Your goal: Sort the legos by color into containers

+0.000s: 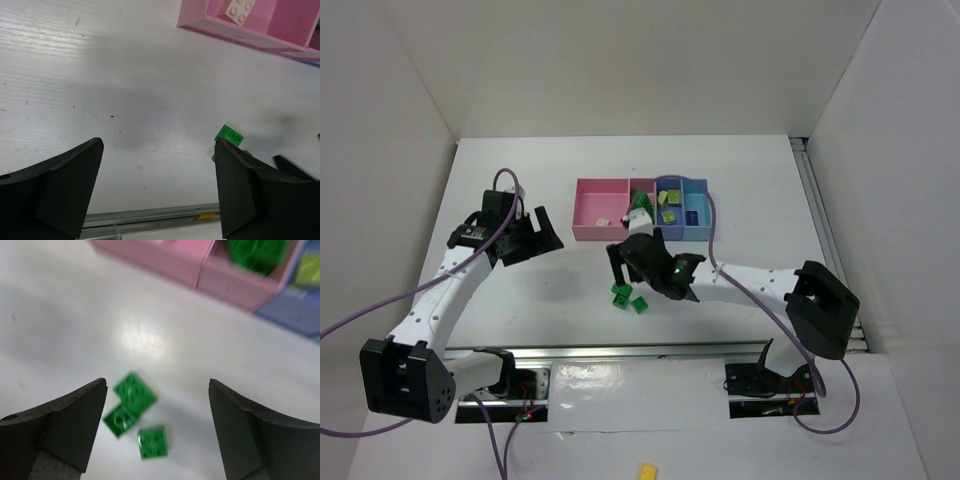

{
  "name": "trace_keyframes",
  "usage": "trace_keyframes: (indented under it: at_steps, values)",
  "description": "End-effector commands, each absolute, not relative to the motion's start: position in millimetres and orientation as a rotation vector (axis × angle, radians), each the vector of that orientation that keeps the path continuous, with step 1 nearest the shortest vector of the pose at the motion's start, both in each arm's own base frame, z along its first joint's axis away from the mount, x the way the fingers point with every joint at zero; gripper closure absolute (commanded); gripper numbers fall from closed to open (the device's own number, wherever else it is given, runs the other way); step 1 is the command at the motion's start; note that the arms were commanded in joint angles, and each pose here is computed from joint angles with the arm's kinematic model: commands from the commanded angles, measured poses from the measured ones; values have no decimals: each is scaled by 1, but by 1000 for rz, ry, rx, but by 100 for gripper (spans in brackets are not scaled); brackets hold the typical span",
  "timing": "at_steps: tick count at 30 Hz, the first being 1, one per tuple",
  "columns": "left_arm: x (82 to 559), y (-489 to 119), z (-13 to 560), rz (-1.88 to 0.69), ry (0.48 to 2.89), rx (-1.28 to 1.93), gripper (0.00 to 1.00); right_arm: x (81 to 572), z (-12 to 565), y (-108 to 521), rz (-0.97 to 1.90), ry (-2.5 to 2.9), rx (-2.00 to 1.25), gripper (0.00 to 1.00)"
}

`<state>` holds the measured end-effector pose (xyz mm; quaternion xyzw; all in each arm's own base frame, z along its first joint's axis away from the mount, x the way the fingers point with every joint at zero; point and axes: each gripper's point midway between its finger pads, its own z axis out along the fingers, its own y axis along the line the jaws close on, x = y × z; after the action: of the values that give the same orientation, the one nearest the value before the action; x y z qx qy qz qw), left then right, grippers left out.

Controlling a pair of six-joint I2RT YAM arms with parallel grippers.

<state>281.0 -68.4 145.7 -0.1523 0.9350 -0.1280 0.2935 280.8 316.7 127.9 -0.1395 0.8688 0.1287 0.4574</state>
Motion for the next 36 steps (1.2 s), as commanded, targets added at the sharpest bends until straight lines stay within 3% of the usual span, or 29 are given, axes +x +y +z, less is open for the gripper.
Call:
trace_keyframes:
  at_steps: [1,4,8,16,20,23,24,26,29,36]
  values:
    - [286,-71,159,-358,2457,-375,5,229,87,310,334,2277,-548,8]
    - [286,-72,157,-369,2459,-371,5,192,71,316,429,2312,-708,0]
    - [286,-81,154,-427,2480,-353,5,179,54,312,416,2343,-741,0]
    - [284,-81,150,-425,2489,-355,5,189,23,302,275,2385,-695,15]
    - [285,-81,148,-423,2498,-357,5,198,15,302,225,2376,-660,25]
    - [285,-79,148,-412,2497,-361,5,210,19,298,168,2362,-544,59]
    - [285,-79,148,-412,2497,-361,5,212,25,296,160,2349,-514,75]
    - [285,-79,145,-412,2497,-361,5,219,47,293,172,2299,-449,86]
    - [285,-79,145,-412,2497,-361,5,238,85,293,174,2206,-352,88]
    - [285,-75,153,-393,2464,-363,5,339,148,292,153,2110,-172,86]
